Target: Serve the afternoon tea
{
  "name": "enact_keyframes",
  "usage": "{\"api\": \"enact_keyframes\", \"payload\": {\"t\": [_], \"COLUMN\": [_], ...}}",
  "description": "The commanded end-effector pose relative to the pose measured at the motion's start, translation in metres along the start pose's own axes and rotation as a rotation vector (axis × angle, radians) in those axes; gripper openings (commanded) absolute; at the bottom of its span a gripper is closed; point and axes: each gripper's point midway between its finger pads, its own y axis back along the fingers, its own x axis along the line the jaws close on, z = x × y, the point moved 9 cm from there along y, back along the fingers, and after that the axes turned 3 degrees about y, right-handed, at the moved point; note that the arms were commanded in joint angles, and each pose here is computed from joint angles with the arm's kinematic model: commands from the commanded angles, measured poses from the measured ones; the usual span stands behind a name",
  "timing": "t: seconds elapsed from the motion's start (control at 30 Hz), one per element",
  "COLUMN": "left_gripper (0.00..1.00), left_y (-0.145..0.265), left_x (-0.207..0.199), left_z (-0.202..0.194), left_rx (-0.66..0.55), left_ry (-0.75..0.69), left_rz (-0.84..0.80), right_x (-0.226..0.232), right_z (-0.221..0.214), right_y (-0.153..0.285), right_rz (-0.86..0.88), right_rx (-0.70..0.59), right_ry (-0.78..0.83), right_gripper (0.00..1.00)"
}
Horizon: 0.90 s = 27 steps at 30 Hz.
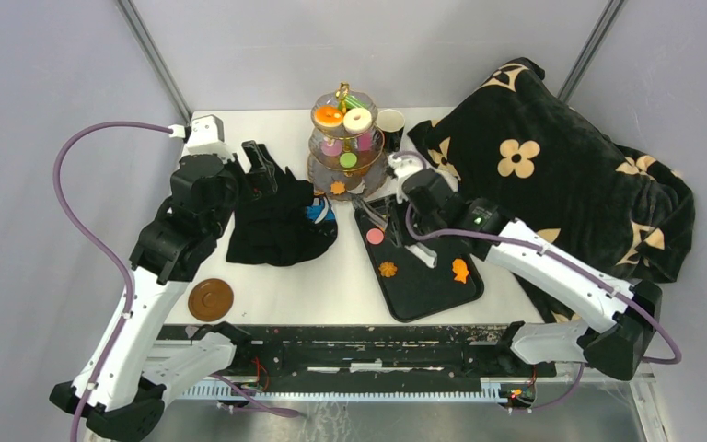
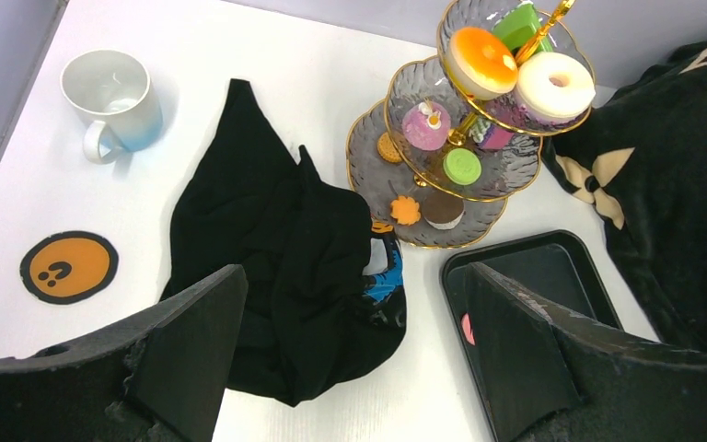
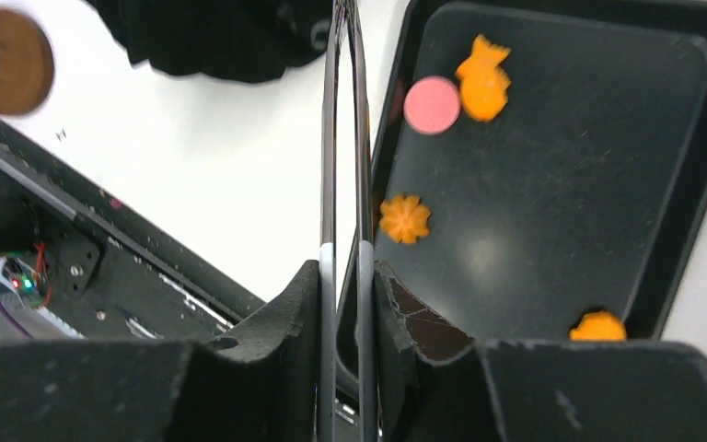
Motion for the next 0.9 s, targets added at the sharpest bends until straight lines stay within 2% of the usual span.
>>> {"api": "enact_keyframes", "payload": {"t": [0.0,0.17,0.3,0.6,0.73,0.87], "left_gripper": [0.94,0.94,0.94,0.94,0.94,0.94], "left_y": [-0.002,-0.003,-0.001,-0.002,-0.004,-0.008], "left_x": [-0.005,-0.006,-0.004,-0.005,-0.004,-0.006], "left_z": [0.008,0.007,0.008,0.008,0.007,0.003], "left_rx": [-0.04,-0.035,-0.033,-0.03,-0.027,-0.007], "left_ry": [0.046,0.044,0.04,0.033,0.023,0.02], "left_rz": [-0.02,-0.023,-0.016,-0.013,-0.008,-0.013], "right_x": [0.032,0.05,0.046,0.057,0.054,0.059], "right_z": [-0.013,-0.038,-0.049,-0.059,-0.068,-0.079], "right_y": [-0.014,-0.047,-0.068,-0.112,-0.13,-0.155], "right_rz": [0.049,-0.017,-0.144,-0.15,-0.252,-0.301], "right_rx": [-0.019,-0.031,-0.037,-0.003,-0.009,-0.022], "right_ry": [-0.032,-0.125,-0.191,-0.231,-0.263,-0.262], "right_gripper": [0.28,0.28,0.28,0.28,0.26,0.3]}}
